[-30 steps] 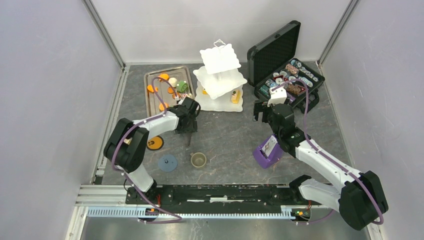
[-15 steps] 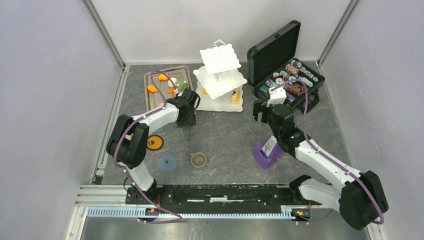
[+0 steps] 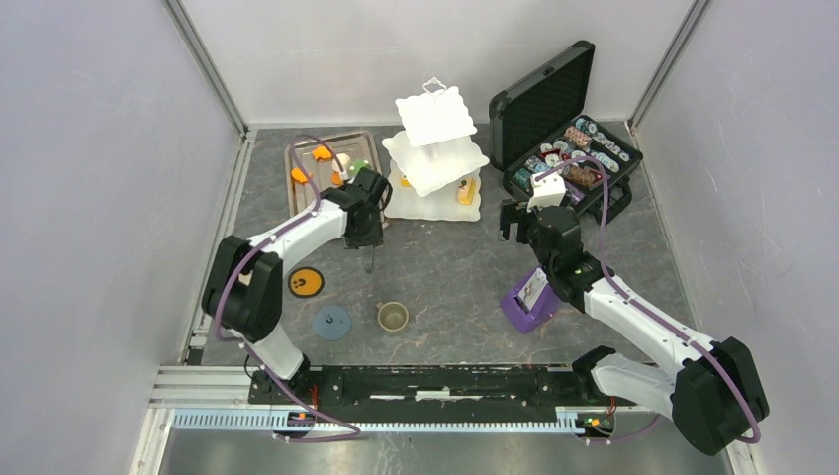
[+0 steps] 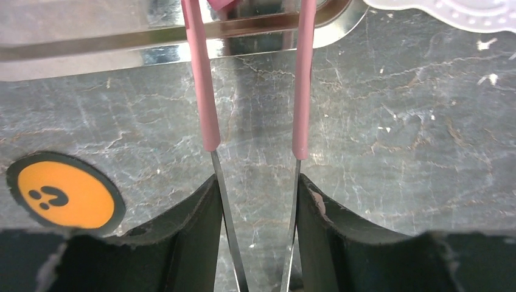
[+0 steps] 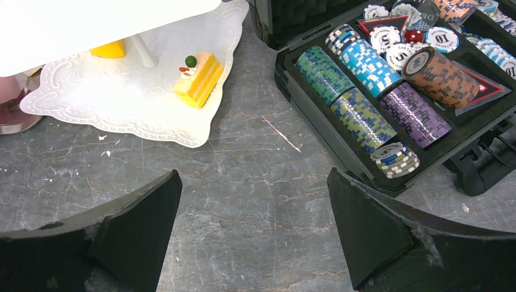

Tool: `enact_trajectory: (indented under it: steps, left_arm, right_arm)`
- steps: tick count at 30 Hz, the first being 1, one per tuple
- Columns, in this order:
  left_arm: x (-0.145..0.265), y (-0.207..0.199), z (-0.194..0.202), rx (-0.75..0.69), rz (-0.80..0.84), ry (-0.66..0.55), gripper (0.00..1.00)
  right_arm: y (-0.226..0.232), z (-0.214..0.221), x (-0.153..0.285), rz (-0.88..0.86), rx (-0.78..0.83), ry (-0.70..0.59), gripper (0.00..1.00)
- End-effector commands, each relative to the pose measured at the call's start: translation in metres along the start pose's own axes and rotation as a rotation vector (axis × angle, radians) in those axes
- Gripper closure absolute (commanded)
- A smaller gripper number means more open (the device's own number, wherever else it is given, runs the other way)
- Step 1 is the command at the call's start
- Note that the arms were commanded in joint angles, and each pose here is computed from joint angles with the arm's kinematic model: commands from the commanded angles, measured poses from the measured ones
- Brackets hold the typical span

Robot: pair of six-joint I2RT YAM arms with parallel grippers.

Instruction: Serve the afternoon tea

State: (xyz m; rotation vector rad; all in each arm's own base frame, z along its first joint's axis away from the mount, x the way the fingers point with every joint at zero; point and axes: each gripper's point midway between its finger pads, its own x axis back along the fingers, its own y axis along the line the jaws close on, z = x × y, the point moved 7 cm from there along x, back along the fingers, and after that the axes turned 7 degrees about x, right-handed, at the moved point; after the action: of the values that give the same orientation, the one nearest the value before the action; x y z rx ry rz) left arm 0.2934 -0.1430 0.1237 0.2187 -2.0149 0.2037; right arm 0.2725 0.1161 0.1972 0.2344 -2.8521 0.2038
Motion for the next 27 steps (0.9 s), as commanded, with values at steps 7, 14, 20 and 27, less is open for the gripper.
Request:
enact_trajectory:
  steps: [7, 14, 20, 27]
  left_arm:
    - [0.063, 0.001, -0.025, -0.005, 0.160, -0.131, 0.66]
    - [0.063, -0.025, -0.026, -0.038, 0.360, -0.100, 0.65]
    - [0.045, -0.045, -0.030, -0.040, 0.436, -0.078, 0.65]
    - [0.014, -0.062, -0.032, -0.083, 0.406, -0.070, 0.66]
  right_arm:
    - [0.001, -0.009, 0.001, 0.004, -0.017, -0.042, 0.02]
    - [0.001, -0.009, 0.001, 0.003, -0.017, -0.043, 0.02]
    - [0.000, -0.009, 0.002, 0.007, -0.018, -0.046, 0.02]
    - [0.000, -0.008, 0.002, 0.008, -0.016, -0.045, 0.02]
